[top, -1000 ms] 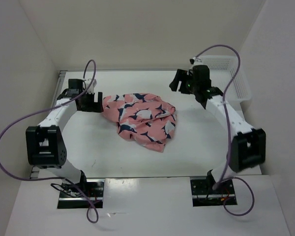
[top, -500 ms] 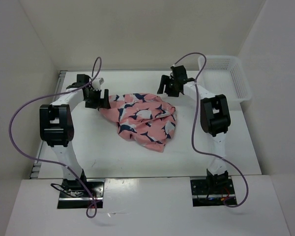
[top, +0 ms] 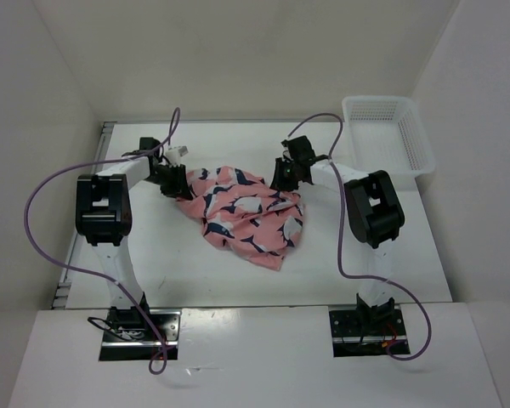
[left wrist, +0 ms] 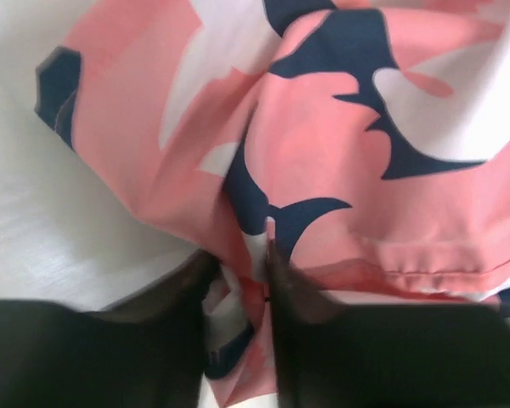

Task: Fold and stack the shorts
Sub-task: Move the shorts to the center of the board

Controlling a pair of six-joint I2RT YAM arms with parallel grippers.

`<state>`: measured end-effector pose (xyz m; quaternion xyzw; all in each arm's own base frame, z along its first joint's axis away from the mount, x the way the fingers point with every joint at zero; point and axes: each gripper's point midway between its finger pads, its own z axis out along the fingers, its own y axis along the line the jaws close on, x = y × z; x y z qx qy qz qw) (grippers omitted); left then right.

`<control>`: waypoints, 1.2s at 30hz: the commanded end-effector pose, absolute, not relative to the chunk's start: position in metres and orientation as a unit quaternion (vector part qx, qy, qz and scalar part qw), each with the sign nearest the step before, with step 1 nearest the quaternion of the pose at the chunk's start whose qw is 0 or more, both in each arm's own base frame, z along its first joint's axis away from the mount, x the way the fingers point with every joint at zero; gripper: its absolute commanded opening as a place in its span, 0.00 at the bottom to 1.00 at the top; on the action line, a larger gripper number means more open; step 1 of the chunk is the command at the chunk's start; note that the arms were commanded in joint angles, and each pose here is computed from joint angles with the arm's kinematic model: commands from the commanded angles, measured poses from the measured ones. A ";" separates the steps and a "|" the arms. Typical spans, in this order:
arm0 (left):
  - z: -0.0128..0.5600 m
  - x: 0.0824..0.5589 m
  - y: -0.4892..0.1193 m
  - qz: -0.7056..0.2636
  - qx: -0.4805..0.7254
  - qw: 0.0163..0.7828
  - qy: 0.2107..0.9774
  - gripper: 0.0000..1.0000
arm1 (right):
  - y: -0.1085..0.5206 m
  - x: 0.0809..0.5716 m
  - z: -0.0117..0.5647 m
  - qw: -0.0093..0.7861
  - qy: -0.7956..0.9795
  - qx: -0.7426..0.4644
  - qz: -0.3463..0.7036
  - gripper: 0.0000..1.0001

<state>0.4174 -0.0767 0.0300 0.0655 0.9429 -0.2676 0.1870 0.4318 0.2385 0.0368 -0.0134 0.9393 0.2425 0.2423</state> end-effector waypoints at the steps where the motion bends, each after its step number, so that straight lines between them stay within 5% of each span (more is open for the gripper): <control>1: 0.029 0.407 -0.080 -0.294 0.061 0.171 0.939 0.24 | 0.251 0.440 0.062 0.257 0.918 -0.020 0.301 0.11; 3: 0.038 0.414 -0.082 -0.298 0.065 0.179 0.935 0.00 | 0.253 0.445 0.075 0.258 0.909 -0.026 0.326 0.00; 8: 0.124 0.472 -0.066 -0.279 0.091 0.300 0.908 0.00 | 0.247 0.495 0.162 0.356 0.866 -0.033 0.350 0.00; 13: 0.251 0.531 -0.046 -0.227 0.122 0.444 0.858 0.00 | 0.247 0.548 0.316 0.506 0.784 -0.066 0.354 0.00; 17: 0.350 0.545 -0.029 -0.191 0.140 0.544 0.805 0.00 | 0.222 0.553 0.421 0.595 0.714 -0.056 0.365 0.00; 21: 0.360 0.531 -0.021 -0.180 0.128 0.542 0.811 0.02 | 0.204 0.529 0.458 0.635 0.698 -0.071 0.323 0.00; 27: 0.260 0.464 -0.036 -0.202 0.095 0.423 0.878 0.20 | 0.193 0.486 0.348 0.571 0.762 -0.054 0.300 0.01; 29: 0.193 0.420 -0.044 -0.211 0.074 0.338 0.914 0.32 | 0.187 0.465 0.265 0.508 0.813 -0.021 0.284 0.24; 30: 0.170 0.400 -0.048 -0.214 0.068 0.304 0.926 0.37 | 0.177 0.448 0.210 0.463 0.847 0.004 0.262 0.50; 31: 0.153 0.381 -0.047 -0.211 0.060 0.279 0.935 0.44 | 0.175 0.437 0.199 0.452 0.851 0.017 0.266 0.61; 36: 0.084 0.314 -0.050 -0.217 0.029 0.163 0.962 0.56 | 0.163 0.396 0.144 0.393 0.881 0.064 0.257 0.68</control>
